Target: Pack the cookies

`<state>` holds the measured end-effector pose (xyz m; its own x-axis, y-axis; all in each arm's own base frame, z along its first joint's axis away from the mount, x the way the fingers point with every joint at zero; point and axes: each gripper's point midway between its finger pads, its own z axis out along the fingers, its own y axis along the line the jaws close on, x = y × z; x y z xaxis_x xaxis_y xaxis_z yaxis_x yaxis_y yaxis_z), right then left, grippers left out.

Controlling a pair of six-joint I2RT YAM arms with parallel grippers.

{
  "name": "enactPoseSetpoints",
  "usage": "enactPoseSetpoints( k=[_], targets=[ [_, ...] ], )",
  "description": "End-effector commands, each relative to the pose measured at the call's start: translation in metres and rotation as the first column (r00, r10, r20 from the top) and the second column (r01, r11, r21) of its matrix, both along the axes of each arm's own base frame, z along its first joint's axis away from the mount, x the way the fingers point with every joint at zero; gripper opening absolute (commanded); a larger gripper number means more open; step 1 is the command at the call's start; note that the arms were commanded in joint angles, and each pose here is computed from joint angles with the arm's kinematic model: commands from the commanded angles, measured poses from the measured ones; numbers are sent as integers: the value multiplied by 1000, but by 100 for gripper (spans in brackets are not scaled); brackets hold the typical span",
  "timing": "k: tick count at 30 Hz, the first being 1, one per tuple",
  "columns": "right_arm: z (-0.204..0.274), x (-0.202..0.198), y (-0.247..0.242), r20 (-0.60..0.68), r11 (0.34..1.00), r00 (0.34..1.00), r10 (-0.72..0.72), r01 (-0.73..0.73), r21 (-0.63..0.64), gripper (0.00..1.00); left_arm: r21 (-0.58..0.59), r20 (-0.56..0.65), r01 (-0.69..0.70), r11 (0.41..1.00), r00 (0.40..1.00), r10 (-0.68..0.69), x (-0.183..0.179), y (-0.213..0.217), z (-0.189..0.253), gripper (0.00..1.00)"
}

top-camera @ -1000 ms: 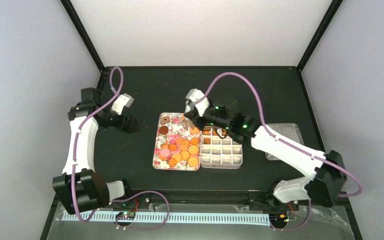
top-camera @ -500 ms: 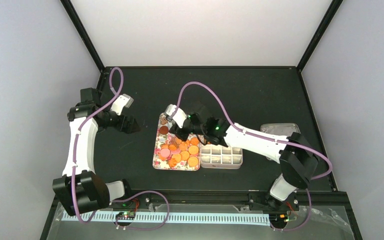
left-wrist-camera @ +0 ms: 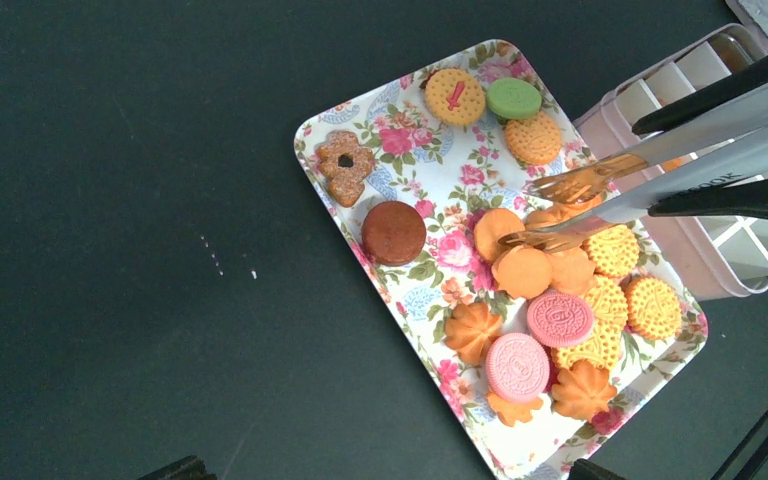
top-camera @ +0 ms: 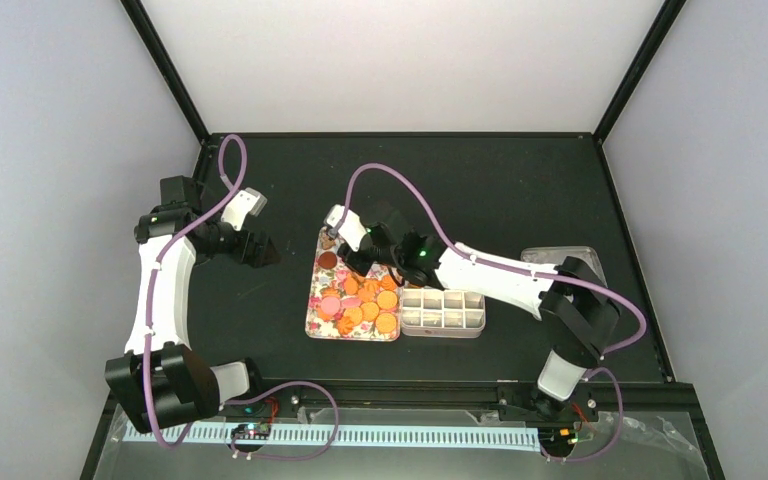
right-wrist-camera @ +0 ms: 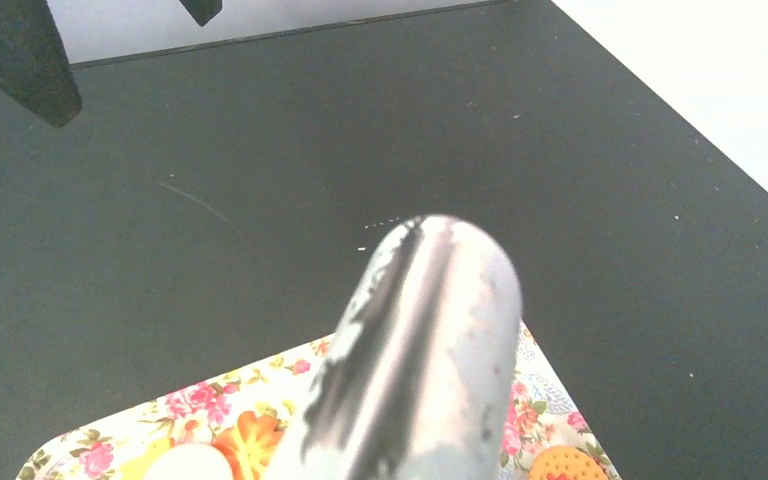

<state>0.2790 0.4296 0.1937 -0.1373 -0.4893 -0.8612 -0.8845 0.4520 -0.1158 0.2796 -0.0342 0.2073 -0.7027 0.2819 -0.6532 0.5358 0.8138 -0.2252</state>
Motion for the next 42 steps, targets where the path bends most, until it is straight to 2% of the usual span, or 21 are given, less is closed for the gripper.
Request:
enactPoseSetpoints(
  k=[1,11,24,30,42],
  targets=[
    [9,8,9,18,1000,1000,5,-6,20,30,3,27,11,1000,1000,-11,-2,0,11,95],
    [29,7,9,24,998,1000,0,-2,70,14,4,26,13,1000,1000,-13,-3,0,10,95],
    [68,2,10,38,985,999,8,-14,170,20,8,30,13,1000,999,-13,-2,0,12,95],
    [56,-3,17,-8,985,999,47,-45,165,28,15,33,14,1000,999,-15,-3,1,13,95],
    [17,-3,26,-86,990,994,64,-53,128,30,25,38,15,1000,999,-16,-6,1,13,95]
  ],
)
